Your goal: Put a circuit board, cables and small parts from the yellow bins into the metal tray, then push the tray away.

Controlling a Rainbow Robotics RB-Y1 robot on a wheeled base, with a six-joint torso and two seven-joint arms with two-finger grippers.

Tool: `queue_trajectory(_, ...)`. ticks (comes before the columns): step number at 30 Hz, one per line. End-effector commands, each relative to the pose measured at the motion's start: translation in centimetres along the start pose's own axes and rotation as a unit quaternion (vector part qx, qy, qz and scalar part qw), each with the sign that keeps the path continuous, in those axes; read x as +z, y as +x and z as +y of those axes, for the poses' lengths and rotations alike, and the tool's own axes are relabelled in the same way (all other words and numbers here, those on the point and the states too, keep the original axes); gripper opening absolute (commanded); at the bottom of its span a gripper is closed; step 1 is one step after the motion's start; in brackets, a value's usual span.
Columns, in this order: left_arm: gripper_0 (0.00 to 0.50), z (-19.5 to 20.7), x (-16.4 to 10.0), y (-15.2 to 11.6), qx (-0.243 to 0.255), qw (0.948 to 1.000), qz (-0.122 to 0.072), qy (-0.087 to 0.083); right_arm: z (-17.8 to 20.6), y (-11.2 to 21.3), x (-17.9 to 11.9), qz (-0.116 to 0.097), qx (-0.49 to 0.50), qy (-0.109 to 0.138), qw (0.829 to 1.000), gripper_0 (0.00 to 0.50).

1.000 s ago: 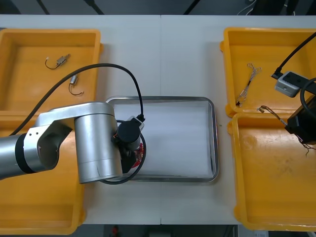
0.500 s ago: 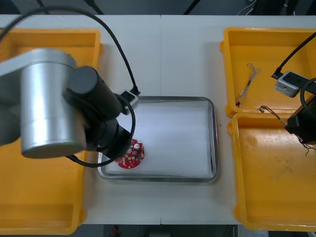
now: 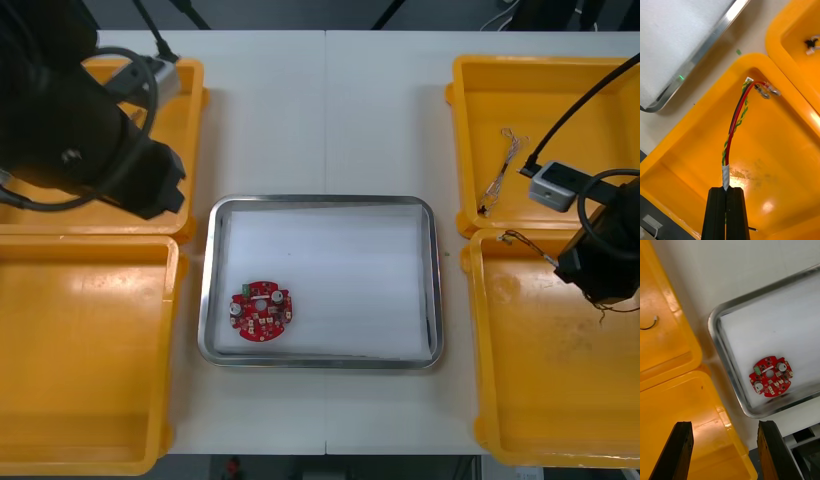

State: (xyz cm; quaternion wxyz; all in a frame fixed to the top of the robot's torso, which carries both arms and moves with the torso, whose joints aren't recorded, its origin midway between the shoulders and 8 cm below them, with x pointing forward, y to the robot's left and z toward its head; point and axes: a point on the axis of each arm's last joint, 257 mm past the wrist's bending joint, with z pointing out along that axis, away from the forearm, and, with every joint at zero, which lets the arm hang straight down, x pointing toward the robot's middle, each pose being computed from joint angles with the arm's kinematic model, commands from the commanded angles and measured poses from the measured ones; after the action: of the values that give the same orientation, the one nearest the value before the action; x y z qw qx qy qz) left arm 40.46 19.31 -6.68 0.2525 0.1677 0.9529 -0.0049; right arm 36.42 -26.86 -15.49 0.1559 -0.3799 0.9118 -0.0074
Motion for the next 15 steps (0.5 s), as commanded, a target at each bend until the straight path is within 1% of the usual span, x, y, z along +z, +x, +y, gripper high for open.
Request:
queue_trajectory(1,0.5,4.8,-4.0,-3.0,-0.039,0.9977,-0.039,-0.039,2.6,-3.2,-0.5,-0.013,-0.065,0.005,0.998,0.0)
queue_trajectory(4,0.5,7.3,-5.0,-4.3,-0.071,0.9945,-0.055,-0.052,3.8,-4.6,-0.3,-0.022,-0.098,0.007,0.995,0.0)
queue_trajectory(6,0.5,9.0,-5.5,-5.3,-0.084,0.9925,-0.067,-0.059,4.7,-5.6,0.0,-0.031,-0.119,0.005,0.992,0.0)
queue_trajectory(11,0.5,12.8,-5.7,-7.6,-0.098,0.9894,-0.086,-0.065,7.3,-7.5,0.9,-0.043,-0.171,0.001,0.984,0.0)
queue_trajectory(14,0.5,15.4,-5.4,-9.0,-0.101,0.9871,-0.102,-0.072,9.0,-8.5,1.5,-0.041,-0.21,0.001,0.977,0.0)
queue_trajectory(15,0.5,15.7,-5.3,-9.2,-0.101,0.9868,-0.104,-0.073,9.4,-8.8,1.6,-0.041,-0.217,0.001,0.975,0.0)
